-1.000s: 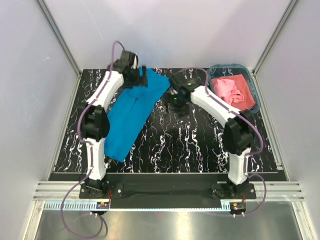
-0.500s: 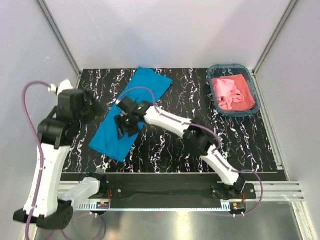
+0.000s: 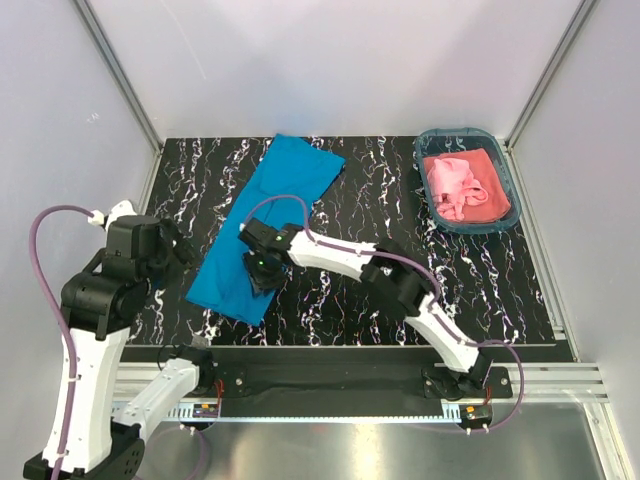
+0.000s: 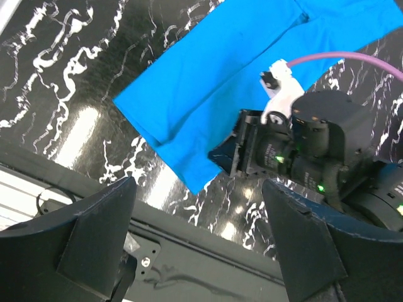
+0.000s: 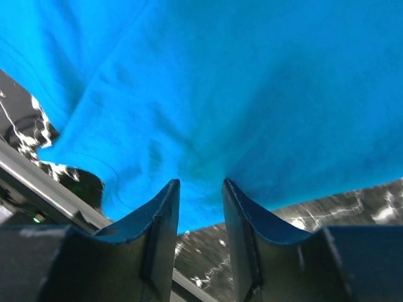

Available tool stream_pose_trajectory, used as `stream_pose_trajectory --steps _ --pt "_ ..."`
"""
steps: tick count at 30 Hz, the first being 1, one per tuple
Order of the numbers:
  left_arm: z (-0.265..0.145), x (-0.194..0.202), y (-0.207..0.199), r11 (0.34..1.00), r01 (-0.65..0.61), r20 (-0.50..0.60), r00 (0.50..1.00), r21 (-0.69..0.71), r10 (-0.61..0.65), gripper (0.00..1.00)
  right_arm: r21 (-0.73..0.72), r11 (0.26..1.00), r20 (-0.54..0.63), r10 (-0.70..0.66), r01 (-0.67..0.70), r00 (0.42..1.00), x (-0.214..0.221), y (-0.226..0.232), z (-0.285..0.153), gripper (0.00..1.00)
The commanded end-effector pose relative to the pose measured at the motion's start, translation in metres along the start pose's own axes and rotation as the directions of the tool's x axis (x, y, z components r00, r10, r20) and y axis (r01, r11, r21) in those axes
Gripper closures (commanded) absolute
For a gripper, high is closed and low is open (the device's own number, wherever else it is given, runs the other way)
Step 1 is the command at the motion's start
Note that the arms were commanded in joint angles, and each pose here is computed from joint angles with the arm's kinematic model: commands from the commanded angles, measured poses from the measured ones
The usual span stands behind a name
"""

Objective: Fold and stack the t-shirts
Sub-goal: Fold the tshirt

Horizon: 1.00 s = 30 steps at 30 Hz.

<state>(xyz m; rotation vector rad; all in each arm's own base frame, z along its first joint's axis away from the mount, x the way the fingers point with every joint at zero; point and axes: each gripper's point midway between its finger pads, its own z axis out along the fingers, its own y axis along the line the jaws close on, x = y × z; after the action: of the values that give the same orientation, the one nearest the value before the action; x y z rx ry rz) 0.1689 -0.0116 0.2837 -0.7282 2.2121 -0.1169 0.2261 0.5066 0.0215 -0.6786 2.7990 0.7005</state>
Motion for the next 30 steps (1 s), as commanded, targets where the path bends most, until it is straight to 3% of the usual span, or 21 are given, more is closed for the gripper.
stream_pose_trajectory --steps 1,7,12,13,17,21,25,26,30 --pt "0.000 0.008 -0.008 0.999 -0.011 -0.038 0.999 0.050 0.012 0.14 0.227 0.974 -0.087 0.048 -0.027 0.995 0.051 -0.078 0.002 0.59" --pt "0.025 0.050 -0.032 0.983 -0.042 -0.205 0.976 0.179 0.079 0.16 0.341 0.936 -0.102 0.128 -0.086 0.987 0.112 -0.144 -0.046 0.55" --pt "0.050 0.109 -0.044 0.968 -0.048 -0.367 0.919 0.248 0.140 0.16 0.380 0.916 -0.053 0.157 -0.126 0.986 0.130 -0.172 -0.100 0.48" --pt "0.053 0.118 -0.045 0.967 -0.050 -0.390 0.909 0.251 0.148 0.16 0.400 0.908 -0.056 0.160 -0.124 0.986 0.138 -0.179 -0.107 0.43" --pt "0.063 0.156 -0.046 0.965 -0.036 -0.475 0.865 0.259 0.160 0.16 0.298 0.942 0.034 0.152 -0.155 0.988 0.135 -0.157 -0.144 0.33" --pt "0.069 0.181 -0.061 0.939 -0.017 -0.508 0.837 0.343 0.201 0.18 0.114 0.973 0.066 0.193 -0.200 0.979 0.126 -0.121 -0.155 0.33" --pt "0.065 0.211 -0.104 0.885 0.074 -0.564 0.794 0.459 0.226 0.23 0.017 0.968 0.052 0.249 -0.250 0.967 0.127 -0.102 -0.157 0.48" --pt "0.065 0.217 -0.113 0.884 0.096 -0.582 0.784 0.457 0.215 0.24 0.004 0.963 0.044 0.270 -0.270 0.962 0.129 -0.100 -0.155 0.59" --pt "0.068 0.247 -0.141 0.879 0.059 -0.595 0.757 0.472 0.269 0.31 -0.085 0.952 -0.007 0.295 -0.294 0.956 0.141 -0.091 -0.140 0.90"
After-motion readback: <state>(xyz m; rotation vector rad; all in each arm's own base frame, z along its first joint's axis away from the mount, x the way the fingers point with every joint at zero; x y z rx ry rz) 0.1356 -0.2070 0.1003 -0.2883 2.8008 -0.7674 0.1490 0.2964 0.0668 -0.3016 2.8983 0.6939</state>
